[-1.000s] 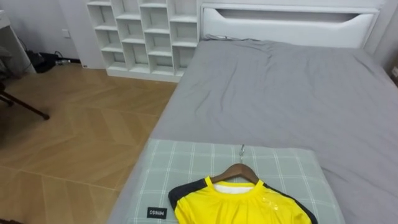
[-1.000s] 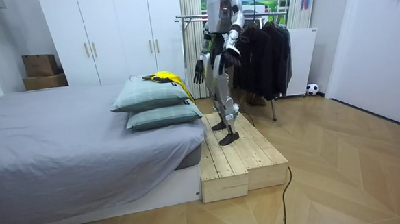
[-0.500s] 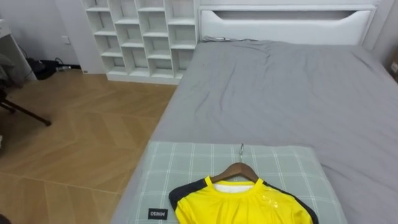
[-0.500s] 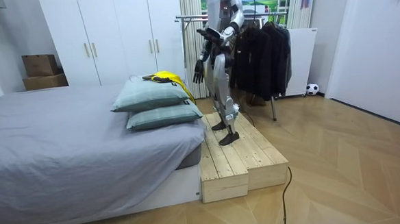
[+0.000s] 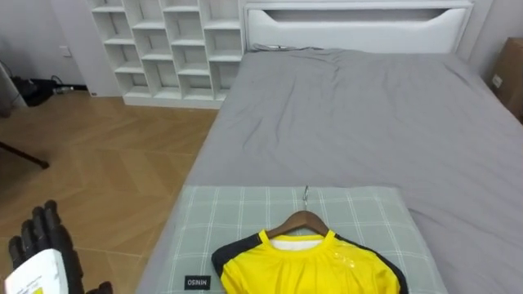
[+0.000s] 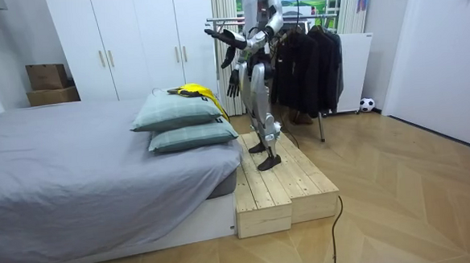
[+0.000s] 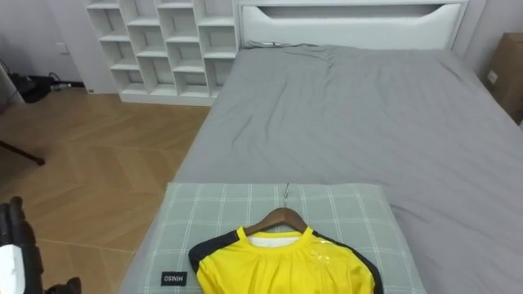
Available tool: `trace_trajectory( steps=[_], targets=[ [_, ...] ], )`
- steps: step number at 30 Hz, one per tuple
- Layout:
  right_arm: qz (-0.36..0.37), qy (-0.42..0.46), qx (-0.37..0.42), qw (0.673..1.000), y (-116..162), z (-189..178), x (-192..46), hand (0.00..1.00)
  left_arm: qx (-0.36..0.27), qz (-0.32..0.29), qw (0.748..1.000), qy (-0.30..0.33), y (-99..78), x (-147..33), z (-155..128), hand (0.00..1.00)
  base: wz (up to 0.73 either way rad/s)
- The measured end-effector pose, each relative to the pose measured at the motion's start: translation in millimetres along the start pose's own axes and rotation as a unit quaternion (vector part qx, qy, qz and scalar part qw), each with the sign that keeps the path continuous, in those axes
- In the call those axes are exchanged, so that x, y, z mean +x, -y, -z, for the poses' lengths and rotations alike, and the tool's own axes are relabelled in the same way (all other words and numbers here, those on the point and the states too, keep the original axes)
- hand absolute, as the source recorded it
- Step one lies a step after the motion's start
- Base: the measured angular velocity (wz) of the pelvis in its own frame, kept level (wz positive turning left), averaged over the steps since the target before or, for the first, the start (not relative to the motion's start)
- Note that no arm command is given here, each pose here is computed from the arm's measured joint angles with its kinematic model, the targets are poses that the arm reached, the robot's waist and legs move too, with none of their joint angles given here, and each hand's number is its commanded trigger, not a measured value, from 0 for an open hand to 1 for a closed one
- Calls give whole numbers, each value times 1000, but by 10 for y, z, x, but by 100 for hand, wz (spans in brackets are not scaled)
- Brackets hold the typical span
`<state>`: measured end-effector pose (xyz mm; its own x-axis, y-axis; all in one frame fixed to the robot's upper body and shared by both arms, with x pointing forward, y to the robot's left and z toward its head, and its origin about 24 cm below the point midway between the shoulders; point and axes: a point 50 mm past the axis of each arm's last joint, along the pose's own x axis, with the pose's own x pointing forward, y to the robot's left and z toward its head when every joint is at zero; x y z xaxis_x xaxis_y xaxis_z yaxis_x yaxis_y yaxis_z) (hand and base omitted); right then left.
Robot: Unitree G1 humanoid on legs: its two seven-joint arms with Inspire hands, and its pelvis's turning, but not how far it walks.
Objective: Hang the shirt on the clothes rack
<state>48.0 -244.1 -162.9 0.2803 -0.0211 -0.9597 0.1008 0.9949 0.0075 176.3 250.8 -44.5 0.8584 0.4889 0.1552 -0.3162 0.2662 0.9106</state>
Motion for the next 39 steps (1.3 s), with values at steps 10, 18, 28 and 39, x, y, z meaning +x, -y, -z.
trace_trajectory(
  steps=[10, 18, 28, 39],
  targets=[
    [3, 2, 1, 1000, 2, -18, 3, 0, 51, 42, 995, 78, 106, -52, -169, 0, 0],
    [7, 16, -4, 1000, 4, -33, 3, 0, 81, 79, 977, 182, 244, -152, -457, 0, -5],
    [14, 22, -24, 999, 8, -67, 6, 0, 91, 86, 969, 211, 244, -108, -509, 0, -10],
    [14, 25, -26, 999, -2, -98, 14, 0, 106, 103, 961, 235, 265, -49, -607, 0, 0]
  ],
)
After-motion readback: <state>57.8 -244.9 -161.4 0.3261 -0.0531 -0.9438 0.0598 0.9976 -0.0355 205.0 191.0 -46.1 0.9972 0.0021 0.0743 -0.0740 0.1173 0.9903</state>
